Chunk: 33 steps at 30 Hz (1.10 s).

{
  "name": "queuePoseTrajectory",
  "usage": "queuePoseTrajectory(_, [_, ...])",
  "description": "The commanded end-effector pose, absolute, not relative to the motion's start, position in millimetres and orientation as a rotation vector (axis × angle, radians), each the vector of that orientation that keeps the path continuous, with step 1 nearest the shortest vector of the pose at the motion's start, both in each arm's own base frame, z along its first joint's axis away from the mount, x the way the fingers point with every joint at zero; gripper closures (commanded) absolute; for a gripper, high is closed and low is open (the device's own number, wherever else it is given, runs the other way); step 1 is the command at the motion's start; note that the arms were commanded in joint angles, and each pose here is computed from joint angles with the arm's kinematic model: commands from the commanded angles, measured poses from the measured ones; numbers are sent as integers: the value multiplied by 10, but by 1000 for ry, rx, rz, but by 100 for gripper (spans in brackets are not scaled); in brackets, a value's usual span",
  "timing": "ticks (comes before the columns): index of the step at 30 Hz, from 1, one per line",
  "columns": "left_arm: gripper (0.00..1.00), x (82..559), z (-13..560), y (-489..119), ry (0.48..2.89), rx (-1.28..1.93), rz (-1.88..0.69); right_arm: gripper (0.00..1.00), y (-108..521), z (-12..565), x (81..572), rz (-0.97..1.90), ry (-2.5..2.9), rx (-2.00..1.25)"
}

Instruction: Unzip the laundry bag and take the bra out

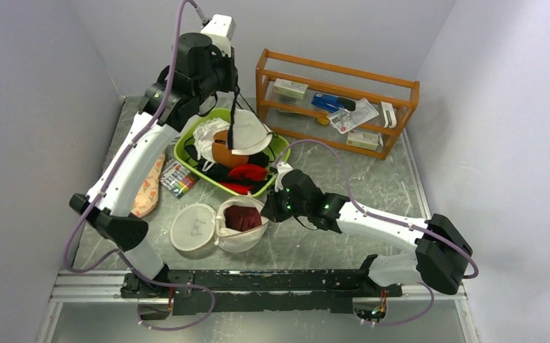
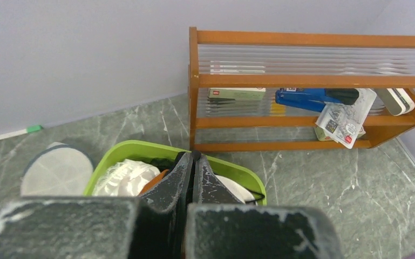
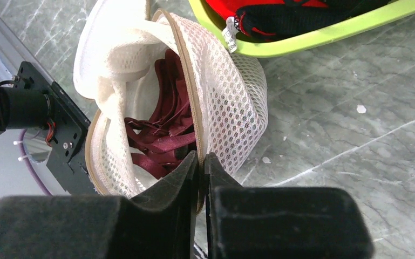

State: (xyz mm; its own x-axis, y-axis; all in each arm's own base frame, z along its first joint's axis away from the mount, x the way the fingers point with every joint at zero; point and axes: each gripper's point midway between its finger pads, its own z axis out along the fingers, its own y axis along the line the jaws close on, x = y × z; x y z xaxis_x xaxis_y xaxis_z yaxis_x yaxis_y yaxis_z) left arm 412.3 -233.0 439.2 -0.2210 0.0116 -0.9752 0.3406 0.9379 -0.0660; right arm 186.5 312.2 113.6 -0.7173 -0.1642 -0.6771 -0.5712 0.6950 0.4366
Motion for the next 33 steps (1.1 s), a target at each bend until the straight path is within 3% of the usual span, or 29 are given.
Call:
queuePoseTrajectory(1, [93,4374,4132,-2534,1800,271,-452,93,3084,1316,1913,852,2242,-528])
queuePoseTrajectory(8, [93,4696,3174,-2505,2008,237,-441,97,3009,1291,1856,853,2252,-511])
queuePoseTrajectory(19, [93,4525,1802,-2139,2312,181,-319,98,3033,1285,1883,838,2257,-527])
queuePoseTrajectory(33, [93,4280,1876,-1808,2314,107,-196,98,2925,1333,1909,789,2255,-490])
